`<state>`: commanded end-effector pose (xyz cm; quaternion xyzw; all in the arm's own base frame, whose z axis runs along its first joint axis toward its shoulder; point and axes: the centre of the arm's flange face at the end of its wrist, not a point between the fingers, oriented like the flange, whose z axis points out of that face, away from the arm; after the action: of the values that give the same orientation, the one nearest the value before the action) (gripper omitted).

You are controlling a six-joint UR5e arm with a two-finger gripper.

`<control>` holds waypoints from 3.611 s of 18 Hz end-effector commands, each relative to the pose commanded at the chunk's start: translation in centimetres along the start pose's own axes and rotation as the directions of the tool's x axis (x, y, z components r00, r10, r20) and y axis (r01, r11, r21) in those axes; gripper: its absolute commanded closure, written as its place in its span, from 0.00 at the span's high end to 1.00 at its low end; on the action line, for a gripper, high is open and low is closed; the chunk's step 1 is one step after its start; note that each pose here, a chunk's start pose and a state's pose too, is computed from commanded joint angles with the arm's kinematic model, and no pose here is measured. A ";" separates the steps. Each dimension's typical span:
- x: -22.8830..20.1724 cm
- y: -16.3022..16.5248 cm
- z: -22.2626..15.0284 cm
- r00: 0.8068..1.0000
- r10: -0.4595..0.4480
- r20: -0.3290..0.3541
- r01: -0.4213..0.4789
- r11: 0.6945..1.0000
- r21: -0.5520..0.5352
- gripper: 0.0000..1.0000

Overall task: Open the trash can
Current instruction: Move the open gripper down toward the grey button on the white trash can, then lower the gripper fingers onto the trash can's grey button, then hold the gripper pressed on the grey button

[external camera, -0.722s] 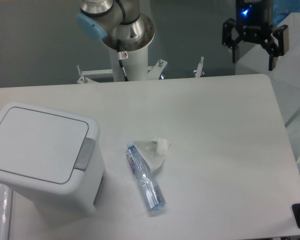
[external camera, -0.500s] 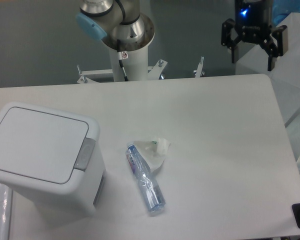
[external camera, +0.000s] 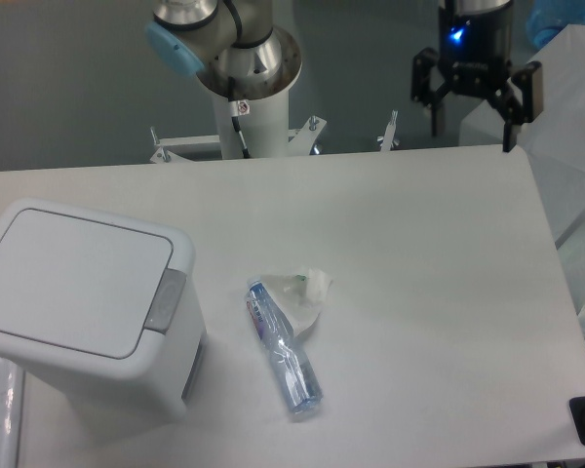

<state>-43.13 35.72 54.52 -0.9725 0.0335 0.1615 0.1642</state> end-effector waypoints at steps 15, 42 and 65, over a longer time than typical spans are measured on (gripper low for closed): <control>7.5 -13.3 3.0 0.831 -0.510 -0.222 0.547 0.822 0.161 1.00; 15.3 -20.0 8.4 0.765 -0.557 -0.323 0.617 0.777 0.123 1.00; 15.6 -19.6 9.1 0.769 -0.555 -0.317 0.611 0.784 0.112 1.00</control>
<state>-28.84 57.06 47.38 -0.9240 -0.2329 -0.0348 0.3011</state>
